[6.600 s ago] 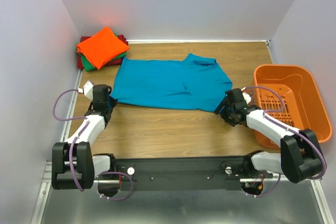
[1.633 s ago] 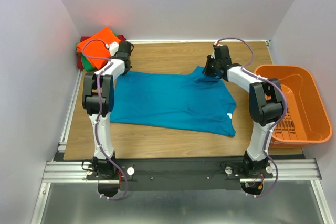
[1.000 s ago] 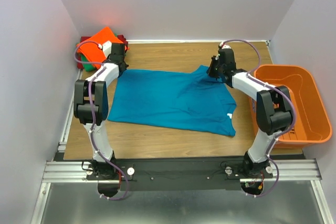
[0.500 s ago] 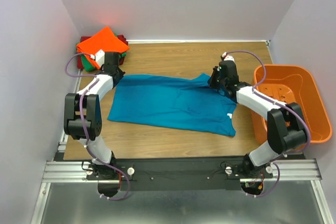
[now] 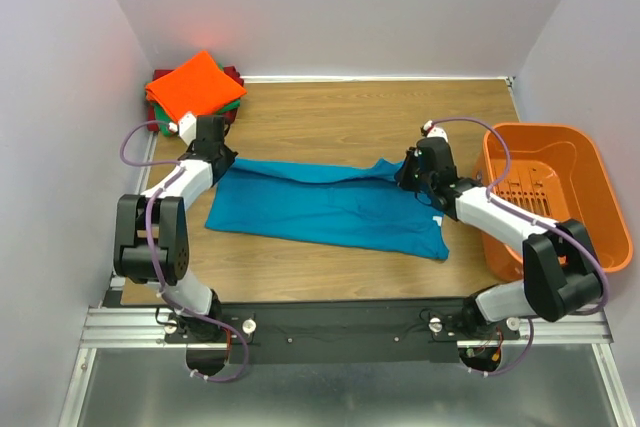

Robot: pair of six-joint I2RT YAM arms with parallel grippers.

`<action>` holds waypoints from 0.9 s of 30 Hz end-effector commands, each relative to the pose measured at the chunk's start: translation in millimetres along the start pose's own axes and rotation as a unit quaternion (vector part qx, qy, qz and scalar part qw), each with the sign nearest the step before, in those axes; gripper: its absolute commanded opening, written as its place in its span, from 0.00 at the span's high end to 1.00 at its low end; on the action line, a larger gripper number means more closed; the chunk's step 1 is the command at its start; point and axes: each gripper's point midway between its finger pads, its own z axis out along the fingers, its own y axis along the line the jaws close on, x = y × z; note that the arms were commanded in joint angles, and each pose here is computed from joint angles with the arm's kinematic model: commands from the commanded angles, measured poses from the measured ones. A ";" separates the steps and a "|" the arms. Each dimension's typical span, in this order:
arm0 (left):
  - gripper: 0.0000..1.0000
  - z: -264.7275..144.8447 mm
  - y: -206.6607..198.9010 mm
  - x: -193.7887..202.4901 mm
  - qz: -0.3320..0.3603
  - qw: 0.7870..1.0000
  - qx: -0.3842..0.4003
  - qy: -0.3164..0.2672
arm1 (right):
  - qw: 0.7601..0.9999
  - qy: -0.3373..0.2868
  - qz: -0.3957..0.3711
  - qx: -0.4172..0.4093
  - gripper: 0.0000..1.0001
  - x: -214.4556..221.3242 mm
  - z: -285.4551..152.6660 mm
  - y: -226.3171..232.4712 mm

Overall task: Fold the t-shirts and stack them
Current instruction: Fold the tshirt

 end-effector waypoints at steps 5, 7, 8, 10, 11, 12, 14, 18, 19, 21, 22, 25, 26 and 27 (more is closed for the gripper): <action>1.00 -15.3 11.0 -2.5 -0.028 0.999 0.013 -0.017 | 1.000 0.016 0.021 -0.003 0.82 26.8 -11.7 -1.0; 1.00 -18.0 12.0 -2.0 -0.033 0.999 0.020 -0.021 | 1.000 0.021 0.023 -0.005 0.81 33.0 -13.8 -1.9; 1.00 -17.5 16.5 3.0 -0.033 0.999 0.018 -0.017 | 0.999 0.022 0.023 -0.007 0.81 34.6 -15.0 -1.7; 1.00 -17.8 17.7 5.3 -0.035 0.999 0.022 -0.018 | 0.999 0.020 0.024 -0.012 0.80 34.8 -18.8 -0.8; 1.00 -18.2 19.0 6.1 -0.037 0.999 0.023 -0.018 | 0.999 0.021 0.024 -0.017 0.80 35.5 -20.3 0.1; 1.00 -17.5 22.9 10.6 -0.036 0.999 0.020 -0.015 | 0.999 0.025 0.023 -0.018 0.80 39.5 -21.2 -0.7; 1.00 -18.4 22.3 10.1 -0.038 0.999 0.026 -0.018 | 0.999 0.026 0.024 -0.023 0.76 41.5 -23.8 0.0; 1.00 -19.1 24.3 11.7 -0.039 0.999 0.032 -0.018 | 0.999 0.034 0.022 -0.034 0.64 46.9 -26.9 2.0; 0.98 -19.6 24.4 11.5 -0.039 0.998 0.034 -0.018 | 0.999 0.037 0.021 -0.031 0.59 48.1 -31.1 0.6; 0.96 -23.6 23.2 8.8 -0.039 0.998 0.044 -0.024 | 0.999 0.030 0.022 -0.031 0.54 42.2 -35.6 1.4; 0.94 -25.3 23.3 8.7 -0.040 0.998 0.047 -0.024 | 0.999 0.029 0.022 -0.027 0.49 40.9 -36.8 0.1; 0.89 -30.1 23.8 3.2 -0.044 0.997 0.051 -0.032 | 1.000 0.021 0.012 -0.013 0.45 29.0 -33.6 0.2; 0.88 -31.4 23.7 2.0 -0.045 0.997 0.053 -0.033 | 1.000 0.014 0.011 -0.005 0.45 16.8 -30.3 3.2; 0.86 -32.6 22.4 1.6 -0.045 0.997 0.054 -0.032 | 0.999 0.029 0.006 0.017 0.45 22.5 -22.2 -3.3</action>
